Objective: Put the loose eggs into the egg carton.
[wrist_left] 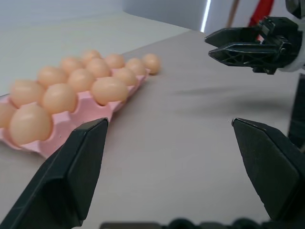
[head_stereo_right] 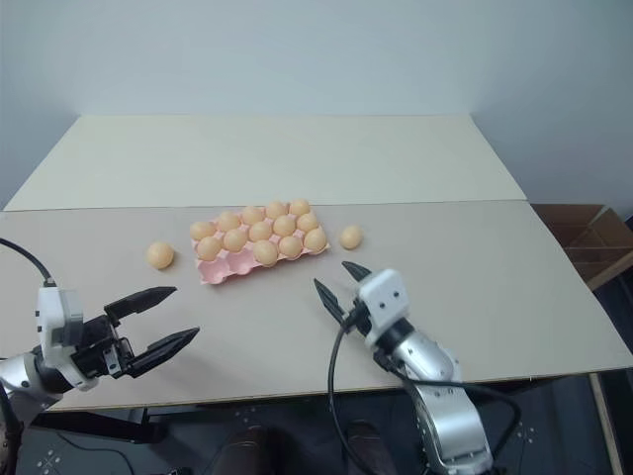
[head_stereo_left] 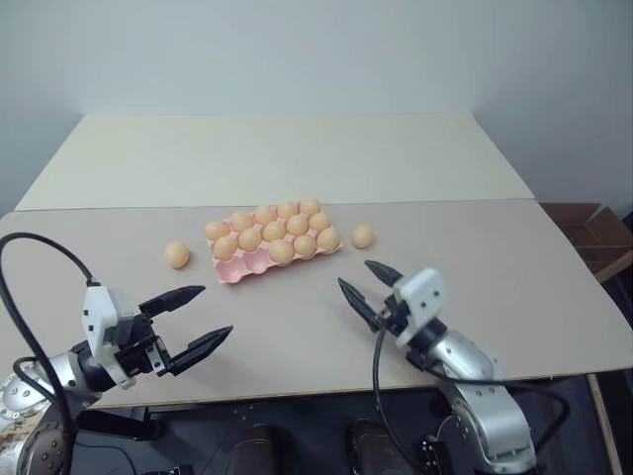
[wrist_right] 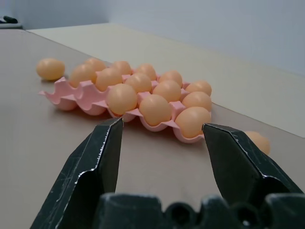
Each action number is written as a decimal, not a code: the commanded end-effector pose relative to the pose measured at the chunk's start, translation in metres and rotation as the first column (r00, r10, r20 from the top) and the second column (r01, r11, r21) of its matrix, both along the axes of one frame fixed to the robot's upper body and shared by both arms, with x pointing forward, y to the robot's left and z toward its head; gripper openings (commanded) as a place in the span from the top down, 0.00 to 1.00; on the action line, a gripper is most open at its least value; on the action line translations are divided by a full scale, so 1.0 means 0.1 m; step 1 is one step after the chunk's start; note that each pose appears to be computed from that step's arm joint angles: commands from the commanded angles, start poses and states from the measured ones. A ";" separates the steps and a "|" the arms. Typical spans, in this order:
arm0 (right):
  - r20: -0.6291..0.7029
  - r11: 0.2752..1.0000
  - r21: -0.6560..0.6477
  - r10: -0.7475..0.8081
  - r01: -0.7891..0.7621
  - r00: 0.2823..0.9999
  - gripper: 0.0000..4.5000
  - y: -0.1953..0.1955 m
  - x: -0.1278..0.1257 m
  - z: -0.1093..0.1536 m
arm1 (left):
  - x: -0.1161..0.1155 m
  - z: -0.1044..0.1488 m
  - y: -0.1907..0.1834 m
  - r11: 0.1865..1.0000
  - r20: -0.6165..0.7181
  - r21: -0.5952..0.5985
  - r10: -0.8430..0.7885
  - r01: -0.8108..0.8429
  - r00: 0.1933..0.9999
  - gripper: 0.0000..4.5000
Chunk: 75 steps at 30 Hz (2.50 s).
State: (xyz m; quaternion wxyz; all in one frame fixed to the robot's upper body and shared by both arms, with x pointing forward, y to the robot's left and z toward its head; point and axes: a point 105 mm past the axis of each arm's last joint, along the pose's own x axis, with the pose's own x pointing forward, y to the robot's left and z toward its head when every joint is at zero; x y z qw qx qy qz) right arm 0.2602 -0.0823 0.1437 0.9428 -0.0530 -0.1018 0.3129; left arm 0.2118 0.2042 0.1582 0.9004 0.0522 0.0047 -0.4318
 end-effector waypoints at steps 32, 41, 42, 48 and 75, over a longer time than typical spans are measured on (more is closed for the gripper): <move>-0.126 0.928 -0.110 -0.368 0.356 0.921 0.21 0.02 0.87 0.12 | 0.23 0.03 -0.42 0.978 0.017 0.151 -0.151 0.147 0.988 0.00; -0.162 0.873 -0.134 -0.486 0.469 0.859 0.03 -0.05 1.33 0.06 | 0.23 0.08 -0.44 0.976 0.028 0.158 -0.158 0.151 0.987 0.00; -0.175 0.872 -0.127 -0.488 0.472 0.855 0.03 -0.05 1.35 0.05 | 0.23 0.09 -0.44 0.976 0.029 0.158 -0.158 0.152 0.987 0.00; -0.200 0.859 -0.131 -0.511 0.494 0.836 0.03 -0.07 1.48 -0.01 | 0.24 0.10 -0.44 0.975 0.034 0.162 -0.159 0.152 0.987 0.00; -0.163 0.912 -0.033 -0.409 0.410 0.898 0.83 0.02 1.31 0.29 | 0.17 0.08 -0.16 0.987 0.029 0.154 -0.047 0.042 0.998 0.00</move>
